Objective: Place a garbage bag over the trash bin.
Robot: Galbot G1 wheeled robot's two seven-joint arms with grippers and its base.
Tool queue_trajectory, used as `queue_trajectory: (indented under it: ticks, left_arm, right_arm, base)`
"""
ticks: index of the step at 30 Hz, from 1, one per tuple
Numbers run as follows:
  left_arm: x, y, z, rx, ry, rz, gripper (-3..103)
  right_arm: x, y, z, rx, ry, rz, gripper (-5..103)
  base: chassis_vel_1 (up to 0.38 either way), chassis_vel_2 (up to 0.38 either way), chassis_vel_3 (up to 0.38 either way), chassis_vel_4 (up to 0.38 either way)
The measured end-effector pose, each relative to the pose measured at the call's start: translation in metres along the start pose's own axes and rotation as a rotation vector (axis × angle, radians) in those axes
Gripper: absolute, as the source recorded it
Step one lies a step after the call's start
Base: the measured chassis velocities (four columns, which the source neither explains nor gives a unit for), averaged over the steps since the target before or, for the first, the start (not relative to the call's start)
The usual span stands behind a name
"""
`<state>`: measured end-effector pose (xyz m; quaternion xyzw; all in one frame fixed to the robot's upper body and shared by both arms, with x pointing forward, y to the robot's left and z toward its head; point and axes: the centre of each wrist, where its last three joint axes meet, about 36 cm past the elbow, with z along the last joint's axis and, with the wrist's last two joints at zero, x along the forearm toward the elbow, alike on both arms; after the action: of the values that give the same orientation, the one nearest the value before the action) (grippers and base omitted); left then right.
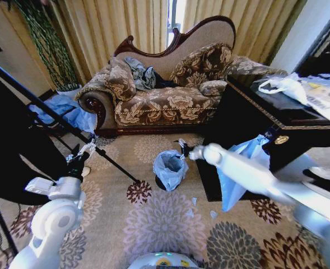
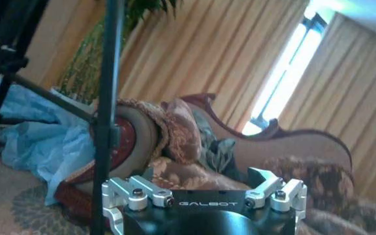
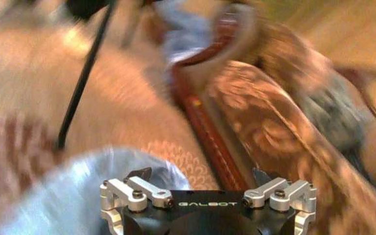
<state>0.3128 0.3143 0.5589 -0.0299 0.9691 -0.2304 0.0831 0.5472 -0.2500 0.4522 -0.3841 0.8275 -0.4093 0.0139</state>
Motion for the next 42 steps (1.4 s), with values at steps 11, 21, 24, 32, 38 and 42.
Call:
queue_trajectory:
  ticks: [11,21,24,32,38,42]
  left_arm:
    - [0.046,-0.011,-0.017,-0.084,0.068,-0.046,99]
    - [0.057,-0.011,0.001,-0.265,0.117,0.010,100]
    - [0.062,-0.013,0.006,-0.275,0.125,0.017,100]
    - [0.090,-0.017,0.048,-0.356,0.155,0.077,100]
    - [0.119,-0.034,0.069,-0.410,0.144,0.124,100]
    - [0.125,-0.039,0.070,-0.414,0.111,0.129,100]
  right_arm:
    - [0.089,0.064,-0.066,-0.664,-0.136,0.332,100]
    - [0.228,0.130,-0.081,-0.836,-0.039,0.679,100]
    - [0.252,0.149,-0.094,-0.846,-0.024,0.721,100]
    - [0.278,0.197,-0.116,-0.806,-0.026,0.801,100]
    - [0.268,0.204,-0.147,-0.803,-0.008,0.851,100]
    - [0.266,0.204,-0.154,-0.825,0.007,0.828,100]
  base:
    - [0.000,0.000,0.000,0.000]
    - [0.000,0.000,0.000,0.000]
    - [0.000,0.000,0.000,0.000]
    - [0.000,0.000,0.000,0.000]
    - [0.000,0.000,0.000,0.000]
    - [0.000,0.000,0.000,0.000]
